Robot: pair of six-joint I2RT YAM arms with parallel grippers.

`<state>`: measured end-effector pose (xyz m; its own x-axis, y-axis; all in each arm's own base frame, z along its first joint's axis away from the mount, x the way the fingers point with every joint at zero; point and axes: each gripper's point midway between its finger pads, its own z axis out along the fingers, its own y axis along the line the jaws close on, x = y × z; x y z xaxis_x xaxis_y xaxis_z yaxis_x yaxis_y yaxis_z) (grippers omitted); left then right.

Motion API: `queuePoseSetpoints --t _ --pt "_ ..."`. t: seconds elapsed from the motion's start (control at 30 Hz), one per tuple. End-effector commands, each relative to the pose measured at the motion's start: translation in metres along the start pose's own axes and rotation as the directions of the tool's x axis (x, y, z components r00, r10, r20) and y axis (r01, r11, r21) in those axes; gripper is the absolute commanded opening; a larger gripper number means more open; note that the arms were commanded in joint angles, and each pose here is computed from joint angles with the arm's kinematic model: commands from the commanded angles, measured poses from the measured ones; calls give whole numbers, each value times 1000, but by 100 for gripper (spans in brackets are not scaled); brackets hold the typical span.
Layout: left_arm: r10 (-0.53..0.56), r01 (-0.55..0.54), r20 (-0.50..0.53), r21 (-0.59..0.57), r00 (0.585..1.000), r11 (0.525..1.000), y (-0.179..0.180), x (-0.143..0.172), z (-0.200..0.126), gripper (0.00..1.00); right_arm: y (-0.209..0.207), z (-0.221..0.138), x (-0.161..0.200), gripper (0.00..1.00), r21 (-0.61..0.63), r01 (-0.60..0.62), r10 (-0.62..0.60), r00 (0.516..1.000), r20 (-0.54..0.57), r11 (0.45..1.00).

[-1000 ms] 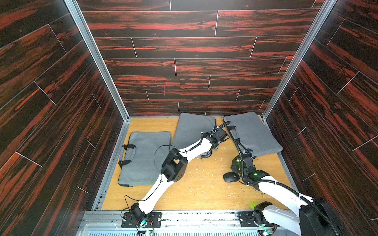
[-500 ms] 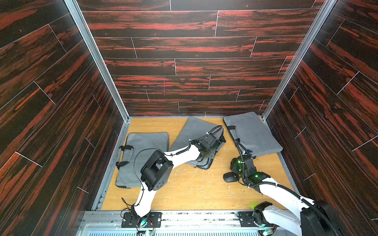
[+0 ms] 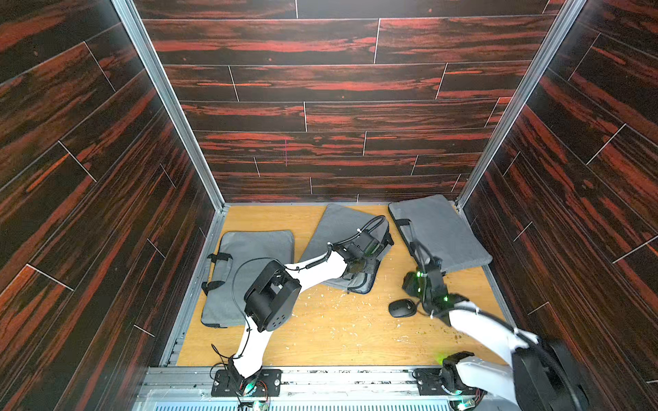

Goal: Put the mouse into the laptop bag
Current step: Open the zippered laptop bag at the center of the board, then close the zippered laptop bag at the center of the board.

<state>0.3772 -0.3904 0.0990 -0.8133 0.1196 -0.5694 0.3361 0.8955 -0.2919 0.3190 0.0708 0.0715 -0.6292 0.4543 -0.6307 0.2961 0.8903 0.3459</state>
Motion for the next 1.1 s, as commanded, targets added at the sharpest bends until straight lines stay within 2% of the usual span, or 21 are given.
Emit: queuePoseSetpoints --t 0.0,0.23,0.5,0.8,1.0,1.07 --pt "-27 5 140 154 990 988 -37 -47 -62 0 12 14 -33 39 -62 -63 65 997 34 996" --pt "-45 0 175 246 983 969 -51 -54 -95 0 41 57 -68 39 -121 -49 50 999 6 992" --pt "-76 15 170 332 983 943 -61 -49 -108 0 67 104 -87 39 -250 -95 78 994 -80 964" --pt "-96 31 155 375 983 927 -66 -44 -107 0 105 113 -88 44 -417 -142 87 985 -149 898" --pt "-101 37 153 376 983 926 -65 -43 -106 0 125 117 -79 62 -461 -136 59 983 -177 877" --pt "-101 38 152 372 983 927 -64 -42 -104 0 130 117 -76 72 -464 -122 43 983 -178 878"
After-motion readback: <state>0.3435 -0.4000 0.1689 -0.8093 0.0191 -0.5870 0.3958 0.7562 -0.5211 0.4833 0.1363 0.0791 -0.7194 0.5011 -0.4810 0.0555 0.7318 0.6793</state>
